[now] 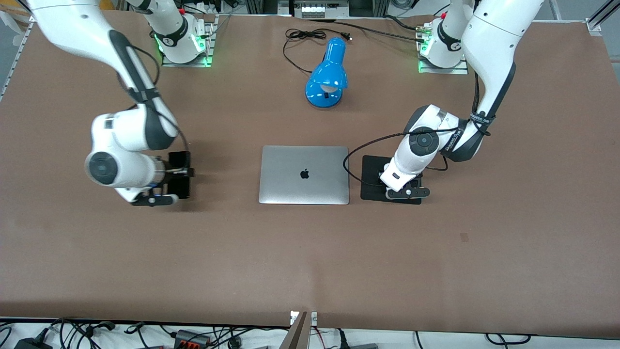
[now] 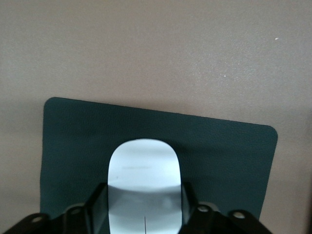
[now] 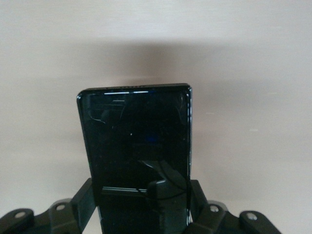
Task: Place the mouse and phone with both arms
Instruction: 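Release the mouse on the pad while the right gripper carries the phone toward the laptop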
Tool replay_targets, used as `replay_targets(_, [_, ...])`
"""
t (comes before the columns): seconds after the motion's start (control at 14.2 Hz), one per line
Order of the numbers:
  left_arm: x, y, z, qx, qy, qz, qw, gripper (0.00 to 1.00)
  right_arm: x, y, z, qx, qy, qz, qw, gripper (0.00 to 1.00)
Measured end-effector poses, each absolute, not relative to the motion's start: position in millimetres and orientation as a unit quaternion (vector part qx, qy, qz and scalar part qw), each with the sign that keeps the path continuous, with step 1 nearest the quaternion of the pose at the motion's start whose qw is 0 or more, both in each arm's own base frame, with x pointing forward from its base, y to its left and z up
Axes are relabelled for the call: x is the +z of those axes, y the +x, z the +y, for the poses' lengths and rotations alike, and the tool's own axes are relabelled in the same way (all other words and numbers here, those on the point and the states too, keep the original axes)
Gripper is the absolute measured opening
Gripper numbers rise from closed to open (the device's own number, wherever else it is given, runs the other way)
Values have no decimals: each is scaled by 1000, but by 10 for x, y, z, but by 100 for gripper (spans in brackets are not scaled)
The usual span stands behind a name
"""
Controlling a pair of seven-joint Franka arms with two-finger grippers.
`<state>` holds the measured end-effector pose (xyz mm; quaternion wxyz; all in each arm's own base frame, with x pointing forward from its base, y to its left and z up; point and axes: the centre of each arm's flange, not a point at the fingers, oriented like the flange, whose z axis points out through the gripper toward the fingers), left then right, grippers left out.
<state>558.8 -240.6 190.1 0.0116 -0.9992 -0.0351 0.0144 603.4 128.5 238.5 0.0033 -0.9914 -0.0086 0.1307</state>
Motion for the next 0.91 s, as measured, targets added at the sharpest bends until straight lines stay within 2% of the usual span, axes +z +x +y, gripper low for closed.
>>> replay_targets(0.21, [1957, 5615, -2387, 11, -999, -37, 12, 99, 2151, 5957, 1749, 117, -993, 14, -3, 80])
replay_targets(0.35, [2167, 5678, -2377, 9, -999, -38, 19, 100, 2001, 5905, 1986, 109, -994, 33, -6, 80])
replay_targets(0.56, [2838, 5871, -2235, 13, -999, -10, 50, 100, 1855, 5801, 2347, 95, -995, 39, -6, 80])
replay_targets(0.91, [4022, 6174, -1412, 46, -992, 89, 82, 100, 1783, 5743, 2475, 96, -995, 32, -8, 80])
